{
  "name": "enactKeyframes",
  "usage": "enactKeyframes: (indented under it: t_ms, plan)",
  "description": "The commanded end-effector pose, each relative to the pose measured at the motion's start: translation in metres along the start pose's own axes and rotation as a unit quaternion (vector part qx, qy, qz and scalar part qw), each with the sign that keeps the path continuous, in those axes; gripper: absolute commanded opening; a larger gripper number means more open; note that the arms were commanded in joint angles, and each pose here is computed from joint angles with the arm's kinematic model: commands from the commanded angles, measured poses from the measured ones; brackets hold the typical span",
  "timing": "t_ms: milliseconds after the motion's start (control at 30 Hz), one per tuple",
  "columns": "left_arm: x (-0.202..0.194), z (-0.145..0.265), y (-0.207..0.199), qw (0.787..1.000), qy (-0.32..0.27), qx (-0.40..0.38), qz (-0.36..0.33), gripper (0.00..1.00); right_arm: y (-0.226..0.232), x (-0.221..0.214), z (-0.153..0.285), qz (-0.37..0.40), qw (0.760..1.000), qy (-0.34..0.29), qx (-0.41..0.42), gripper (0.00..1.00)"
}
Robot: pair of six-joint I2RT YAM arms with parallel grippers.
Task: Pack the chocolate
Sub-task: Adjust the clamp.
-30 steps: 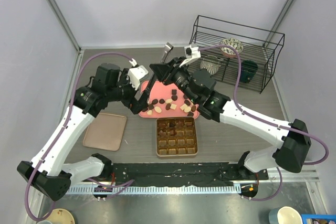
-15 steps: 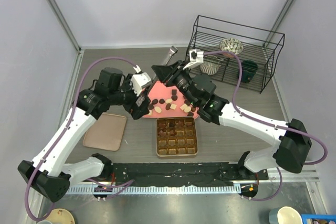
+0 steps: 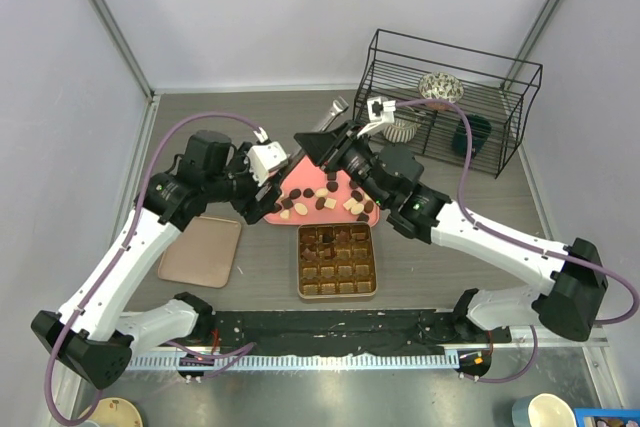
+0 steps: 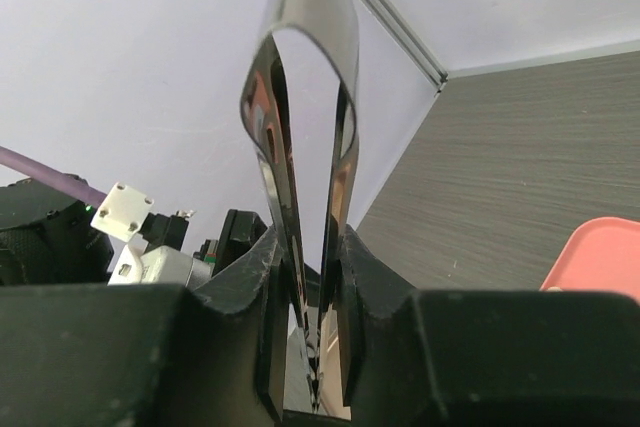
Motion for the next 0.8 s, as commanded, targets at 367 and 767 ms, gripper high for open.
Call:
enactKeyframes:
  t_ms: [367, 767]
  plan:
    - [0.006, 0.011, -0.004, 1.0, -0.009, -0.001, -0.02, 0.5, 0.018, 0.008, 0.024, 0.01, 0.999, 0.041, 0.034, 0.2]
    - [-0.002, 0.014, -0.011, 0.999, 0.013, -0.012, -0.031, 0.37, 0.019, 0.012, 0.023, 0.03, 0.998, 0.056, 0.029, 0.28]
Point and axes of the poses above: each gripper's point midway between its finger pads, its own z axis back along the fingers, its own y axis along the line the jaws close on, x = y × z, the point moved 2 cm from there along z, back along the fingers, and after that the axes turned 15 degrees about z, right-handed, at the moved point
